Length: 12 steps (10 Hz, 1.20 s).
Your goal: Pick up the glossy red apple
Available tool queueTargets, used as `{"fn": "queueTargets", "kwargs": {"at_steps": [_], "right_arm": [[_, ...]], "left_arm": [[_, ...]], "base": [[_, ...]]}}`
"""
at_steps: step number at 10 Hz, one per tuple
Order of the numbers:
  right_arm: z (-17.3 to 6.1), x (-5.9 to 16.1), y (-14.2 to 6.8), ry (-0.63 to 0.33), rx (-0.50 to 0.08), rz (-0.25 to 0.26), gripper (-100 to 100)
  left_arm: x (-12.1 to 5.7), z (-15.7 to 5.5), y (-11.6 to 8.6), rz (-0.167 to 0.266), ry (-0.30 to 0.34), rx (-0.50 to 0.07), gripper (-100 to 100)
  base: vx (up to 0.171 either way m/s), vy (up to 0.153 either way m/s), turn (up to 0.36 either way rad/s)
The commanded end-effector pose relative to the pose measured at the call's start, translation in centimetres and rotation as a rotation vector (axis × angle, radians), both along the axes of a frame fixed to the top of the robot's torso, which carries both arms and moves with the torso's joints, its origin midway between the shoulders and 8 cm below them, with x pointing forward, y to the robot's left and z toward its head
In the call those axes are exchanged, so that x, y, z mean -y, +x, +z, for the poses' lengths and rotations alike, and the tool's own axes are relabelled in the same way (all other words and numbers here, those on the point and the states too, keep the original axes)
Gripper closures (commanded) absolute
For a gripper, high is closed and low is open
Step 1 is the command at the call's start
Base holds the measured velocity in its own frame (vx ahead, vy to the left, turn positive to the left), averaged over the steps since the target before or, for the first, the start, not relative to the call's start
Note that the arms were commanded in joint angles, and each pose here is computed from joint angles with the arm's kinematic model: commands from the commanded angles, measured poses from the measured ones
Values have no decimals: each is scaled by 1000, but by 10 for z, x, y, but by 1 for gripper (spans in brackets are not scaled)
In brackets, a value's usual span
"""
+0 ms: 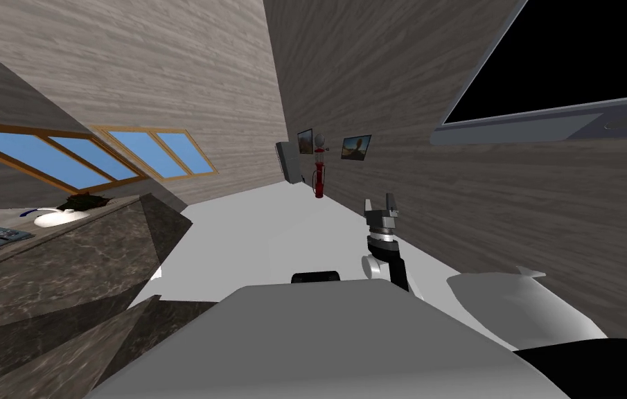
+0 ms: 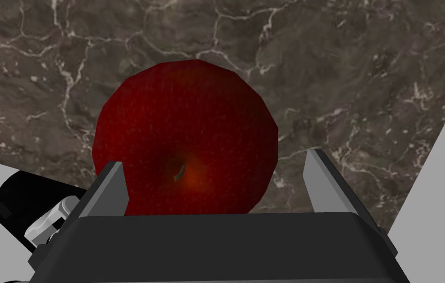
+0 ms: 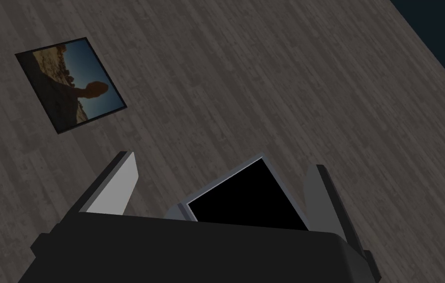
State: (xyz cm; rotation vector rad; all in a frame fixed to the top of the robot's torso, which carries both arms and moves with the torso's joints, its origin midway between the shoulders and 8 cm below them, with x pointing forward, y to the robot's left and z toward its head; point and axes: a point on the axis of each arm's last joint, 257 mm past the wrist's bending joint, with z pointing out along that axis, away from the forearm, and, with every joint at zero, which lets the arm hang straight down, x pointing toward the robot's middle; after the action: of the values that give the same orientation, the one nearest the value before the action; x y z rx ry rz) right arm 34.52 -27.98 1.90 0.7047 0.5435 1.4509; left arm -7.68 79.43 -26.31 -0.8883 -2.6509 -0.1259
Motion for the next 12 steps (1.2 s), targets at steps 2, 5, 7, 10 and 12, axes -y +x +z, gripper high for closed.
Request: {"fn": "queueTargets", "kwargs": {"at_steps": [2, 5, 7, 10, 12], "right_arm": [[0, 0, 0, 0, 0, 0, 0], [0, 0, 0, 0, 0, 0, 0], [0, 0, 0, 0, 0, 0, 0], [0, 0, 0, 0, 0, 0, 0], [0, 0, 0, 0, 0, 0, 0]], "left_arm": [[-19, 24, -14, 33, 76, -8, -100], [-14, 7, -13, 16, 61, -11, -100], [-12, 9, -11, 16, 50, -9, 100], [-12, 10, -10, 14, 51, -10, 100], [-12, 10, -10, 14, 51, -10, 0]], "base": [[12, 12, 8], [-2, -8, -12], [-1, -9, -3], [0, 0, 0], [0, 0, 0]]}}
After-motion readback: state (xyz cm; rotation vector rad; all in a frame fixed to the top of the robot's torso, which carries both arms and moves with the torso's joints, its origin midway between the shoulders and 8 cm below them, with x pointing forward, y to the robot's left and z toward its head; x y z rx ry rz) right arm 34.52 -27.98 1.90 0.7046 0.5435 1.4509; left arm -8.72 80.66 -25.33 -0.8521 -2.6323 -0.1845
